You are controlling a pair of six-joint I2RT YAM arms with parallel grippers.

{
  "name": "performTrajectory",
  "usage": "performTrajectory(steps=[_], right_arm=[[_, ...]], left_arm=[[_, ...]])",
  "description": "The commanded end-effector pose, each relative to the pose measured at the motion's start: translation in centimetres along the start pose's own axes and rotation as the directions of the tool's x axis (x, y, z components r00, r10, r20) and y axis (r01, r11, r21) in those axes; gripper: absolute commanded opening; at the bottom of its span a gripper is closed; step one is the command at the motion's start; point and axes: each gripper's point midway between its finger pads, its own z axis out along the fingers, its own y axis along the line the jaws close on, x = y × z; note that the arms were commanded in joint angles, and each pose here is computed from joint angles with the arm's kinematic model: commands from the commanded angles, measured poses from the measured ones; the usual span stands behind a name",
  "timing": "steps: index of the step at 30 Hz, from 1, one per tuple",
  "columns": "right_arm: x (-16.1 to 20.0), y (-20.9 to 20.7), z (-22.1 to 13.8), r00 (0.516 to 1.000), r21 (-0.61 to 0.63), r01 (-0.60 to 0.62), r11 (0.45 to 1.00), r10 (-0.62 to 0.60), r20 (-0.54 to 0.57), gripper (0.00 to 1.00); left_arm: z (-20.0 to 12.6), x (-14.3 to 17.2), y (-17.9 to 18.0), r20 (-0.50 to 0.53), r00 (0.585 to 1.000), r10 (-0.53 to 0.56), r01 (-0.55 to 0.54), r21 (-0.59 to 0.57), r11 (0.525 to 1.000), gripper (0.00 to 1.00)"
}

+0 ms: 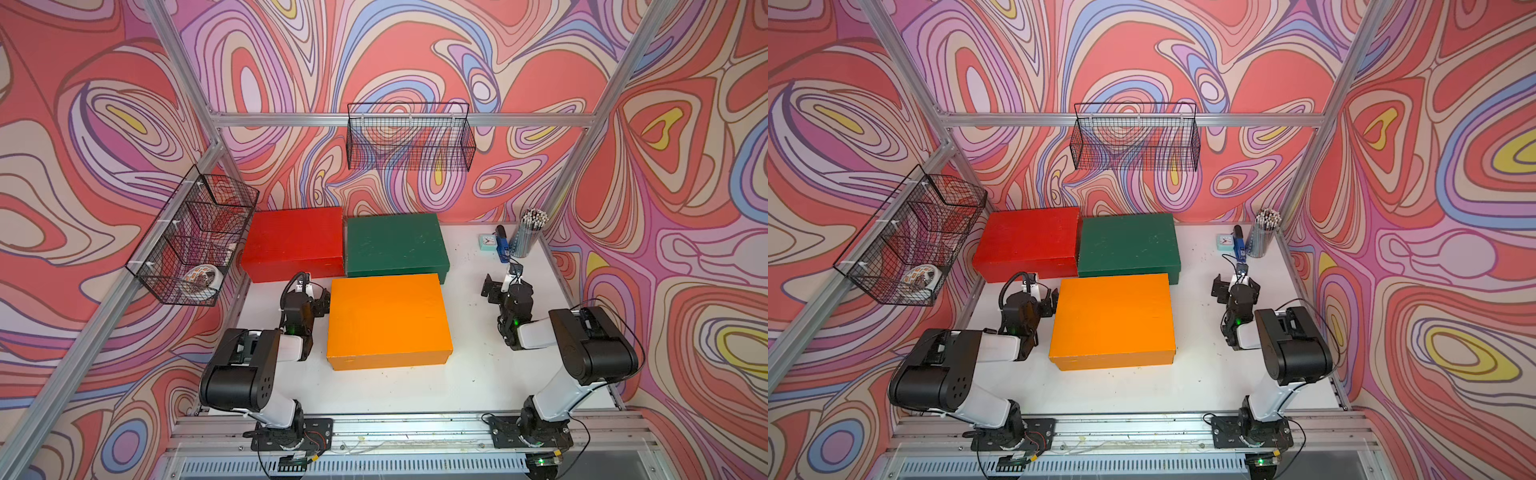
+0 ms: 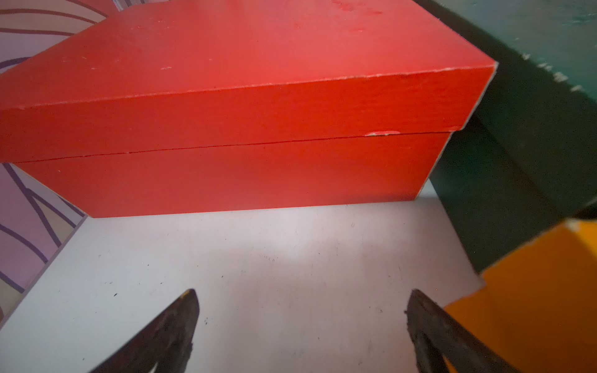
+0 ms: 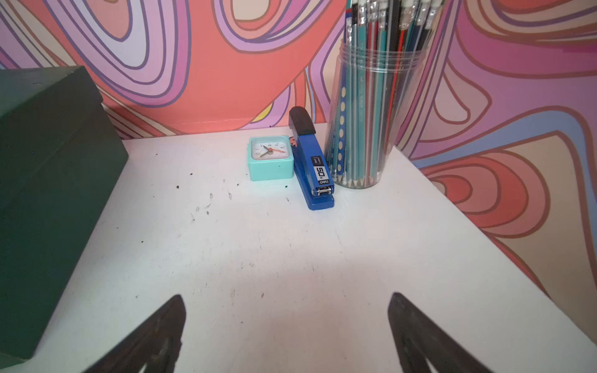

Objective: Stack the shoeboxes
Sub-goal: Move the shoeboxes to the center of the board.

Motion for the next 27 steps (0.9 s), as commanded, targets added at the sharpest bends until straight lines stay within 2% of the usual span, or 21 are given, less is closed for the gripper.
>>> performTrajectory(steps=[1, 21, 24, 27], right_arm=[[0.1, 0.0, 0.2, 1.0, -0.002, -0.008, 1.0, 0.008, -0.001, 0.98], [0.1, 0.0, 0.1, 1.0, -0.003, -0.006, 1.0, 0.006, 0.004, 0.98], [-0.2, 1.0, -0.6, 0.999, -0.064, 0.018, 0.998, -0.016, 0.034, 0.98], [-1.5, -1.2, -1.7, 0.998, 0.042, -0.033, 0.999, 0.031, 0.058, 0.98]], left_arm=[[0.1, -0.8, 0.1, 0.019, 1.0, 0.008, -0.008, -0.001, 1.0, 1.0], [0.1, -0.8, 0.2, 0.021, 1.0, 0.004, -0.004, -0.005, 1.0, 1.0], [-0.3, -1.1, 1.4, 0.044, 0.999, -0.024, 0.027, -0.07, 0.997, 1.0], [-1.5, -2.1, 3.0, 0.06, 0.997, -0.058, 0.067, -0.155, 0.986, 1.0]])
